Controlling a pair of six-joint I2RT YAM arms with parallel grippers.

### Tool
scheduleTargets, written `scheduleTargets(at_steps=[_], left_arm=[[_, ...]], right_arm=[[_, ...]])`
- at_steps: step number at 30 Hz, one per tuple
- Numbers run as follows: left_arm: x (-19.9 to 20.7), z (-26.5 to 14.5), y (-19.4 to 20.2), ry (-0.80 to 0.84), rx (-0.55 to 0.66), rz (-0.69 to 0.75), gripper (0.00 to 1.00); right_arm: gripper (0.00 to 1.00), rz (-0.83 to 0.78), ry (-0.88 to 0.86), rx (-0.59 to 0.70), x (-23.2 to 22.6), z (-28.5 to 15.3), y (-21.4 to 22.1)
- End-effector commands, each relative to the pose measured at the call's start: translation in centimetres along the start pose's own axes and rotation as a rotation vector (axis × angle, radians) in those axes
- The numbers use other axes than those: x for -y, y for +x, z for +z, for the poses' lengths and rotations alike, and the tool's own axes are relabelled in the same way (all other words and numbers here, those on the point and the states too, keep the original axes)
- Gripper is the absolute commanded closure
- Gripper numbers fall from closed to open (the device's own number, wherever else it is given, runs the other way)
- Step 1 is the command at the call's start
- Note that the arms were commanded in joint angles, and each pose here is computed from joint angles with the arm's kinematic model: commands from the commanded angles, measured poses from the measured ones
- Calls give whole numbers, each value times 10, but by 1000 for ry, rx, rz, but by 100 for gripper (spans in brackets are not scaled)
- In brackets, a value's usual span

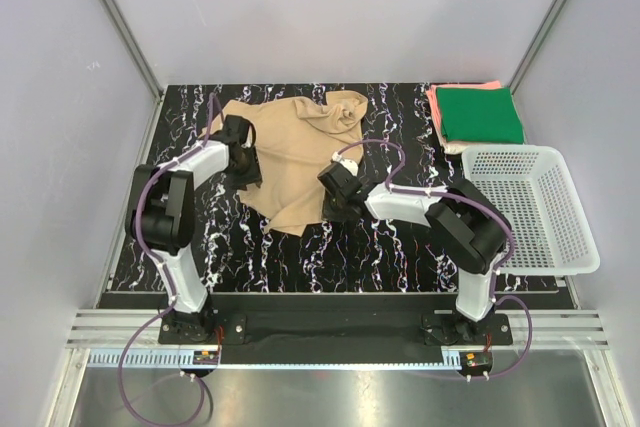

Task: Fold and stack the t-shirts
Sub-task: Flatten the tshirt out

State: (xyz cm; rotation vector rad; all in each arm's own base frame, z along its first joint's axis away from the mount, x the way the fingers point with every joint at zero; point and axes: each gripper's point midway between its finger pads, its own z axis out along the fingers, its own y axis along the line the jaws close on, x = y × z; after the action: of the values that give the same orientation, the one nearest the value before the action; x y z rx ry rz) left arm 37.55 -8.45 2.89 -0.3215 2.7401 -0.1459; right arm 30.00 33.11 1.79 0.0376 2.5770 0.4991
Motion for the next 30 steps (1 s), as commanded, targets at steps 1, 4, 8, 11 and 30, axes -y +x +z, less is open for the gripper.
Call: scheduleTargets(at_steps=[1, 4, 8, 11, 30], left_arm=[[-1, 5, -26, -9, 38, 1, 55], [-4, 13, -36, -22, 30, -4, 54], [-7, 23, -66, -30, 35, -14, 52], [-10, 37, -79, -48, 6, -8, 52], [32, -150, -156, -24, 431, 107, 50]], right_arm=[[100, -6, 20, 5, 6, -26, -4], [100, -6, -12, -10, 10, -59, 3], [100, -50, 29, 22, 43, -81, 18], [100, -96, 96, 0, 72, -91, 33], [91, 38, -135, -108, -17, -91, 67]])
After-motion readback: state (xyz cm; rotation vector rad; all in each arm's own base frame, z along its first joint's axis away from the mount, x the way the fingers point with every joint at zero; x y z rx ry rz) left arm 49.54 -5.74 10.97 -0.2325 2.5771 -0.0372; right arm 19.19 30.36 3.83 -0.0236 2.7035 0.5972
